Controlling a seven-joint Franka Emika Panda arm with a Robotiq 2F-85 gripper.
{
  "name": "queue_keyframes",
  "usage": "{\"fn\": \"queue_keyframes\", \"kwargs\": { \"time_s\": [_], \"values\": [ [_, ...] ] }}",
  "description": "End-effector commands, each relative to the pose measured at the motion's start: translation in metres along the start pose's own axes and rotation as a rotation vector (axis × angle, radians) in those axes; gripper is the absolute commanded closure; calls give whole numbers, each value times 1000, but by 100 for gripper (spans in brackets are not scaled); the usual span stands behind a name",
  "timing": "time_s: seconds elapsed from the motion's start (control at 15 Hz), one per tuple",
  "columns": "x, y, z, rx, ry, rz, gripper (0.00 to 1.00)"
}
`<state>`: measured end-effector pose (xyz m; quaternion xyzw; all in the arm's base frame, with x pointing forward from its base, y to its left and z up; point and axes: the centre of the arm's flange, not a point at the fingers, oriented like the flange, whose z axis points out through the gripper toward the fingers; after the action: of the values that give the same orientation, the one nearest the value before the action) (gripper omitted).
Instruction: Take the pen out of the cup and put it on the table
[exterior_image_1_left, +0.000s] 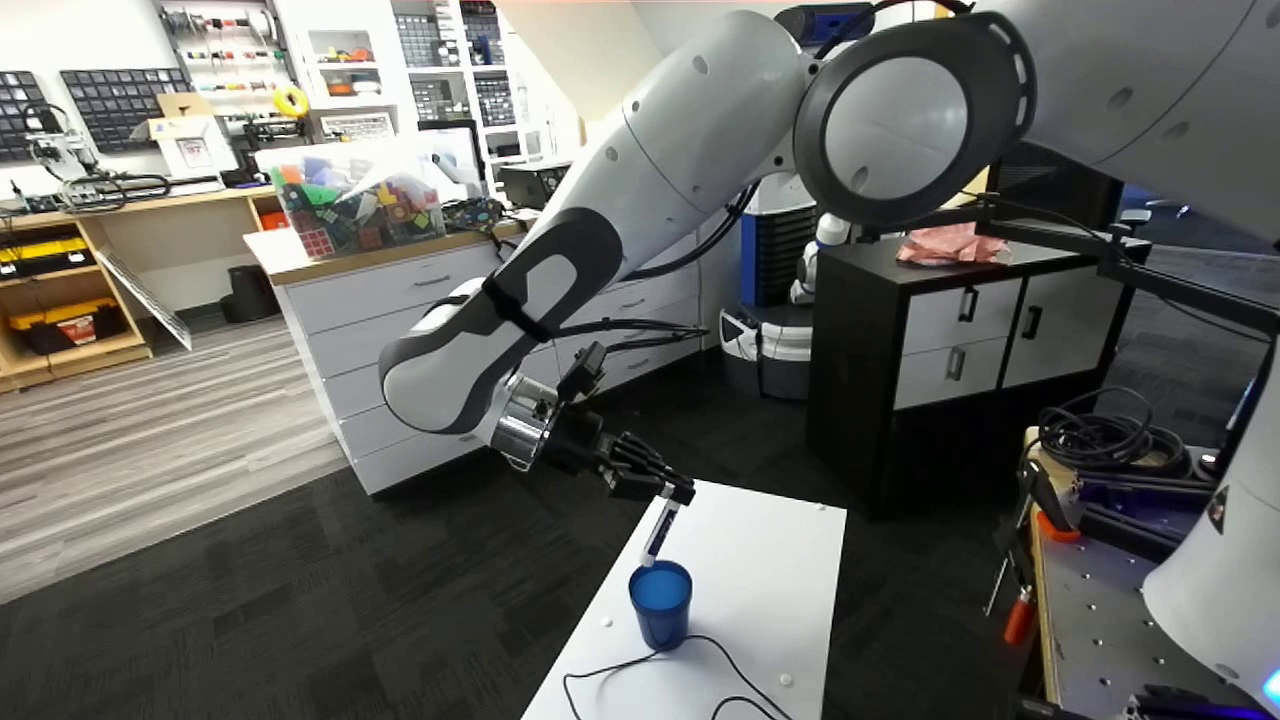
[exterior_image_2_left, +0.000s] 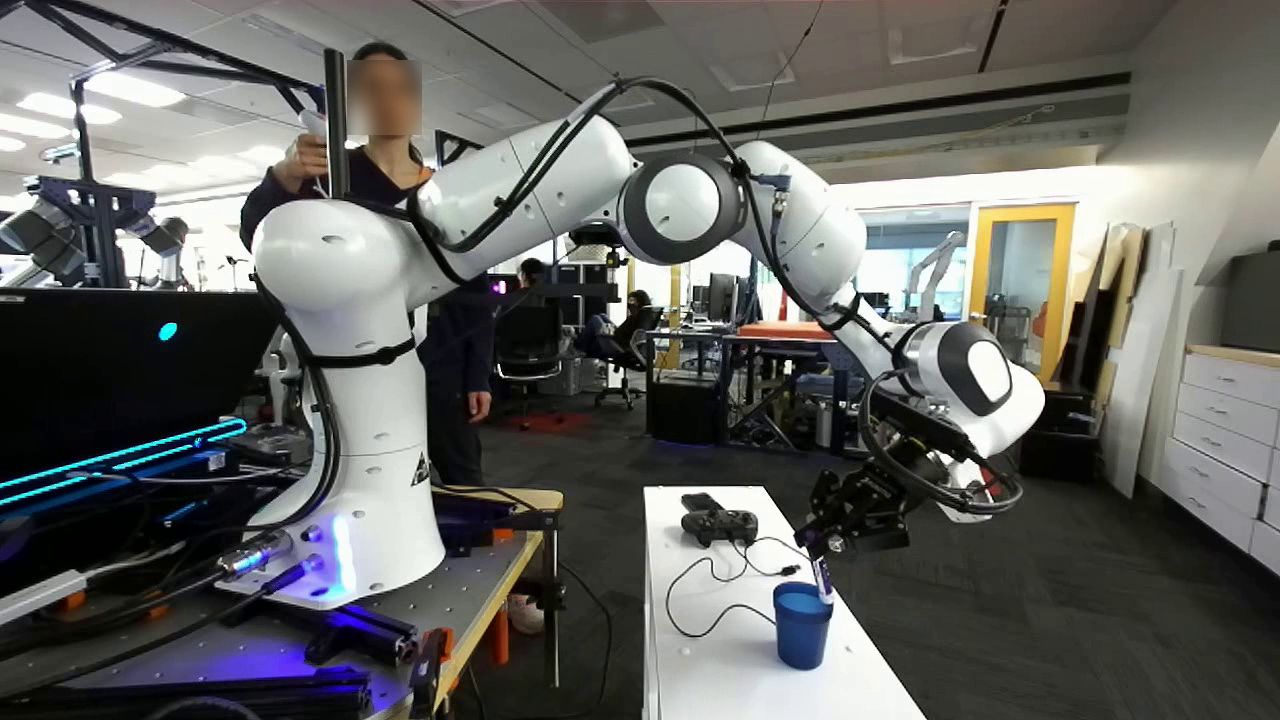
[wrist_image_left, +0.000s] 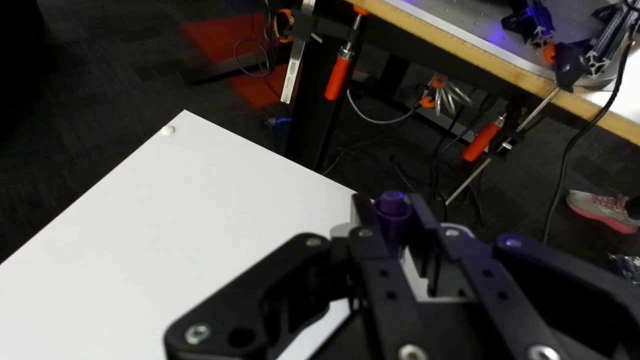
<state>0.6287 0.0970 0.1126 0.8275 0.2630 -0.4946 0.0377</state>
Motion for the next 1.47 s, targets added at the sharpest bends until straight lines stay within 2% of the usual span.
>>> {"fn": "queue_keyframes", "kwargs": {
  "time_s": [0.0,0.4,0.53,1.07,1.4],
  "values": [
    [-34,4,7,21,-31,43,94],
    [-40,30,26,75,-74,52,94],
    [-41,39,34,65,-67,85,94],
    [-18,65,44,-129,152,206,95],
    [-10,61,48,-193,256,260,94]
  ]
}}
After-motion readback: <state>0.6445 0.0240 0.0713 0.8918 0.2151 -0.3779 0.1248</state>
